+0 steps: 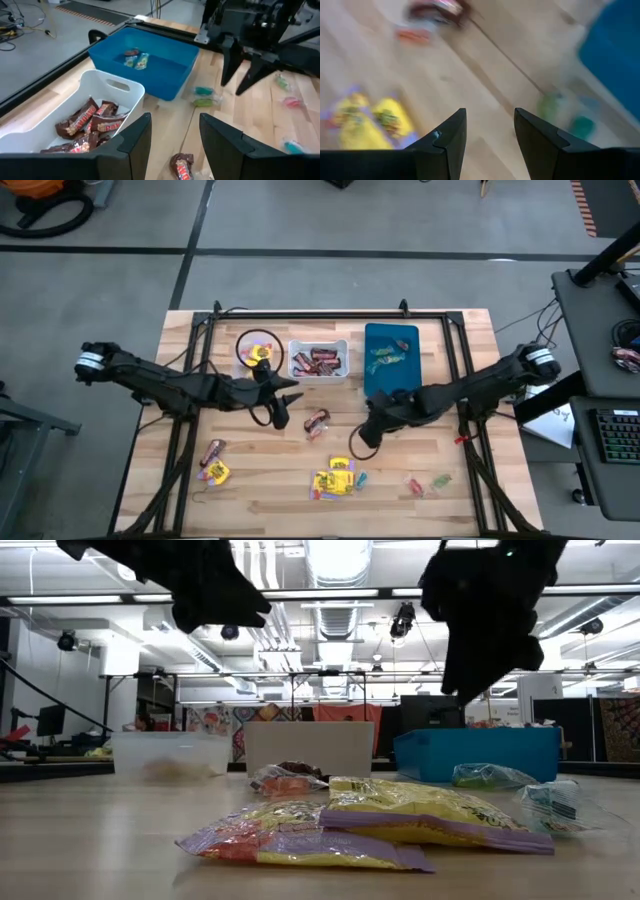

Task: Sort candy
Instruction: Put the green candy into the blue bin

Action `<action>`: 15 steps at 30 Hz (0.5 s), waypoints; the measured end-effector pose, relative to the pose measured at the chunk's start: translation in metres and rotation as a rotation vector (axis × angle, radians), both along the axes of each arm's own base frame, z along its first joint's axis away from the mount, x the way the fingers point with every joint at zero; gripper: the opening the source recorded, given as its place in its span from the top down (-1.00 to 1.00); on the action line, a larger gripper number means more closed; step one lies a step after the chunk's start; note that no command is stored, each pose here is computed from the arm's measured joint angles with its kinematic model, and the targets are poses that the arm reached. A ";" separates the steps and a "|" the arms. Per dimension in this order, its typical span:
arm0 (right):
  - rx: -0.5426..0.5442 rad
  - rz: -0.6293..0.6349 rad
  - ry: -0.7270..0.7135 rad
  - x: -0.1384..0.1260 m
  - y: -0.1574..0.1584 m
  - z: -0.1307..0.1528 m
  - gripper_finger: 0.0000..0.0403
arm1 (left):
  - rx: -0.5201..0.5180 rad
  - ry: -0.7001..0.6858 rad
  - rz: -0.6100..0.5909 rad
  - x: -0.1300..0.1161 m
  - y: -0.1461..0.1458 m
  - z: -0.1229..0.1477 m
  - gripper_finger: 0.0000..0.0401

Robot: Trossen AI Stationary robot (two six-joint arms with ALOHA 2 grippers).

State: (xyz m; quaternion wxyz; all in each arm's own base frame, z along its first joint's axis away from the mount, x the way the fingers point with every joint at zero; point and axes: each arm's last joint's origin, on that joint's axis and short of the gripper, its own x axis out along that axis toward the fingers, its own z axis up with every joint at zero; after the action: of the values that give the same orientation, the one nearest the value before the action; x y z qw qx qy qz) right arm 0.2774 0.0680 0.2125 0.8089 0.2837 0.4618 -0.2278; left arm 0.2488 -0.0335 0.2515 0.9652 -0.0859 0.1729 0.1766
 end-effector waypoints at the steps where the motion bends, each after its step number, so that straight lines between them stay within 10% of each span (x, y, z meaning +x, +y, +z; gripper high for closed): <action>1: -0.009 -0.008 0.044 0.002 0.000 0.000 0.22 | 0.001 0.006 -0.001 0.000 0.000 -0.001 0.25; 15: -0.111 -0.003 0.413 0.031 0.008 -0.025 0.23 | 0.004 0.018 0.000 0.000 0.000 -0.002 0.25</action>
State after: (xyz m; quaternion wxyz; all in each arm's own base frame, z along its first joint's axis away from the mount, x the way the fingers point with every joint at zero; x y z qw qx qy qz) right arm 0.3082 0.0764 0.1873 0.7112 0.1868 0.6040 -0.3074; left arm 0.2489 -0.0337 0.2492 0.9638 -0.0823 0.1811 0.1775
